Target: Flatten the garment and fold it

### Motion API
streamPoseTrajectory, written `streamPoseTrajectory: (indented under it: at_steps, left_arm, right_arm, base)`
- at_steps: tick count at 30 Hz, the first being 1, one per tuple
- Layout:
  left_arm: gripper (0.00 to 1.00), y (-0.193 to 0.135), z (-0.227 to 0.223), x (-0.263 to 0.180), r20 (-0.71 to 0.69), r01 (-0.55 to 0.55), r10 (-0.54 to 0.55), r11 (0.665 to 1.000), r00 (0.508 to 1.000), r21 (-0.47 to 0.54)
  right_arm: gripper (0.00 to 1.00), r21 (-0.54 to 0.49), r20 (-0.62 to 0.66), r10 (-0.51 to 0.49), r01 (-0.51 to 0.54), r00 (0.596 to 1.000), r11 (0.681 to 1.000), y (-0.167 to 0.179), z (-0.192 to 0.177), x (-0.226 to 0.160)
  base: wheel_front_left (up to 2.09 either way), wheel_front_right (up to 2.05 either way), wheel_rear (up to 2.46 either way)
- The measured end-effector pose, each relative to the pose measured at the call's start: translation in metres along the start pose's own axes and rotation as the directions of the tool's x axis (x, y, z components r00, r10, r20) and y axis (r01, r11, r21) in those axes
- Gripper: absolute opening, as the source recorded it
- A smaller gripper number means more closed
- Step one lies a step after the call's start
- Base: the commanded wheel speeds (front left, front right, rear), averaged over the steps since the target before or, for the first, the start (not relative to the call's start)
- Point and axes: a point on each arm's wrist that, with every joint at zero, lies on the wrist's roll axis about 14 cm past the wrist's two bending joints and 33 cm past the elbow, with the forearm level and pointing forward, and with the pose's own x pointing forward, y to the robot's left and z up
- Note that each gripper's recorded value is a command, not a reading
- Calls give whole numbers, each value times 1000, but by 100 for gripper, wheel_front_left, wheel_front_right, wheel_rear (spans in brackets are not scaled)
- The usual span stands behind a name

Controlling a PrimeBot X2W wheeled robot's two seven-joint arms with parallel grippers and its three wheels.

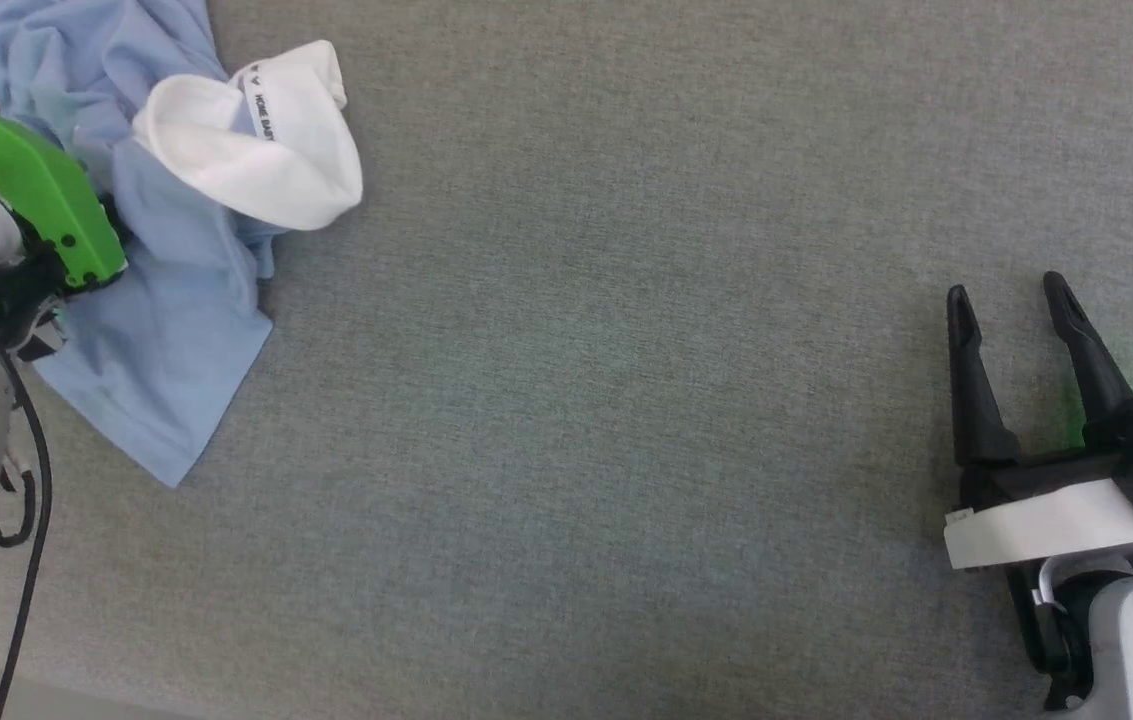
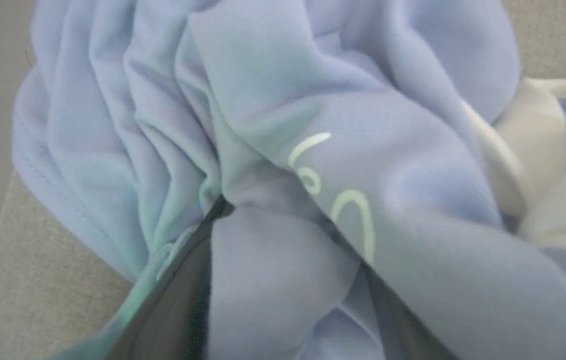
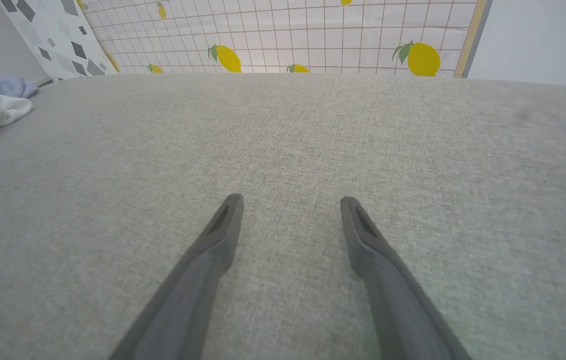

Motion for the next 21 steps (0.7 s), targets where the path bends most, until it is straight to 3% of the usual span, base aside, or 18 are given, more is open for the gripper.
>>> streamPoseTrajectory:
  at_steps: [1, 2, 3, 11, 14, 21]
  left_arm:
    - [53, 0, 0, 1, -1, 0, 0, 1000, 1000, 1]
    - [11, 1, 1, 1, 5, -1, 1, 1000, 1000, 6]
    - [0, 1, 2, 0, 11, -3, 3, 1000, 1000, 13]
    - [0, 0, 23, -10, 195, -6, 8, 1000, 981, -12]
    - [0, -3, 43, -24, 305, -1, -1, 1000, 952, 5]
    - [0, -11, 131, -95, 602, -3, -46, 997, 797, 80]
  right_arm:
    - [100, 0, 0, 0, 0, 1000, 1000, 0, 0, 0]
    - [100, 0, -1, 1, -1, 1000, 1000, 0, -1, 1]
    - [100, 1, 0, 3, -3, 1000, 1000, 1, -1, 1]
    - [100, 1, 12, 22, -22, 1000, 1000, 9, 6, 1]
    - [100, 1, 19, 29, -30, 999, 1000, 12, 10, -1]
    - [100, 23, 74, 49, -50, 996, 998, 22, 30, -8]
  base:
    - [0, 0, 0]
    - [0, 0, 0]
    - [0, 0, 0]
    - [0, 0, 0]
    - [0, 0, 0]
    - [0, 0, 0]
